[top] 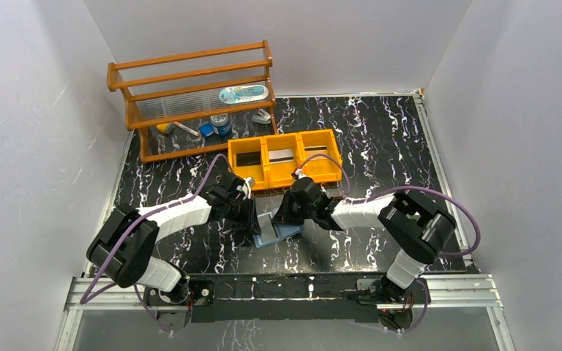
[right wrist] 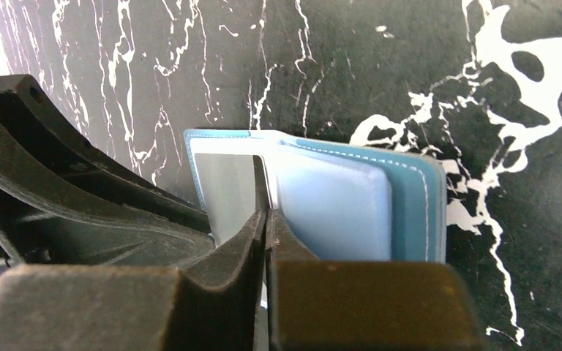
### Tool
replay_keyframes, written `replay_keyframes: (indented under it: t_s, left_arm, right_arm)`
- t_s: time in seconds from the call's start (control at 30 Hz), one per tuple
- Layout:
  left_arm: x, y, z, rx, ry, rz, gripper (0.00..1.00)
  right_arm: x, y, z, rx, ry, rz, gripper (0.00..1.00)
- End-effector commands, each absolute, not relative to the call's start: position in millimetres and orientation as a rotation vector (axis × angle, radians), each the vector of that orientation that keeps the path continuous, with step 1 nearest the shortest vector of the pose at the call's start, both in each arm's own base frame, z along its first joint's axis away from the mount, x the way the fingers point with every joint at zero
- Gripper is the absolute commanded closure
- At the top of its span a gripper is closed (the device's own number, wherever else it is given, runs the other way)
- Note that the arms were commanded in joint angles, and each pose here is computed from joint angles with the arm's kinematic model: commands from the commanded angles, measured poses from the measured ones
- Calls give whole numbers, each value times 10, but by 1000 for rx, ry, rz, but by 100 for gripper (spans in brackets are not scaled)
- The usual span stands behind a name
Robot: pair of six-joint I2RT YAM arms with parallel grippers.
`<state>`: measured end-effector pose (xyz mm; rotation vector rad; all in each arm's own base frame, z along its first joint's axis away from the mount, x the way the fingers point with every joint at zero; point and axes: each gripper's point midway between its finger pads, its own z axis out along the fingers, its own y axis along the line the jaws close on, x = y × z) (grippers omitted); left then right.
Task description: Take the credit cards out of the card holder
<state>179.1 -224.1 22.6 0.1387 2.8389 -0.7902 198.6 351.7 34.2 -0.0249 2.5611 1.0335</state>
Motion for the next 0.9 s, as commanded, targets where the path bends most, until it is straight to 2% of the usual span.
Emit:
replay_keyframes:
  t_s: [0.0,0.23,0.33,0.47,0.63,0.87]
  left_arm:
    - [1756,-2041,114,139,2875,-635,81]
    - [1784,-2039,142,147,2866,-625,83]
    - [1791,-2042,151,148,2864,-624,82]
    - [1798,-2066,175,159,2860,-641,74]
    - [1783,-2113,212,176,2861,-680,69]
    - [1735,-2213,212,268,2875,-730,67]
  right_arm:
    - [1818,3591,477,-52,2529,1180,92]
    - [1817,3509,503,11,2508,1177,93]
    - [1823,3460,468,50,2515,1155,87]
    - [1854,3368,371,105,2543,1071,78]
    - [1865,3276,283,141,2567,997,69]
    - [1807,3391,268,108,2571,1078,72]
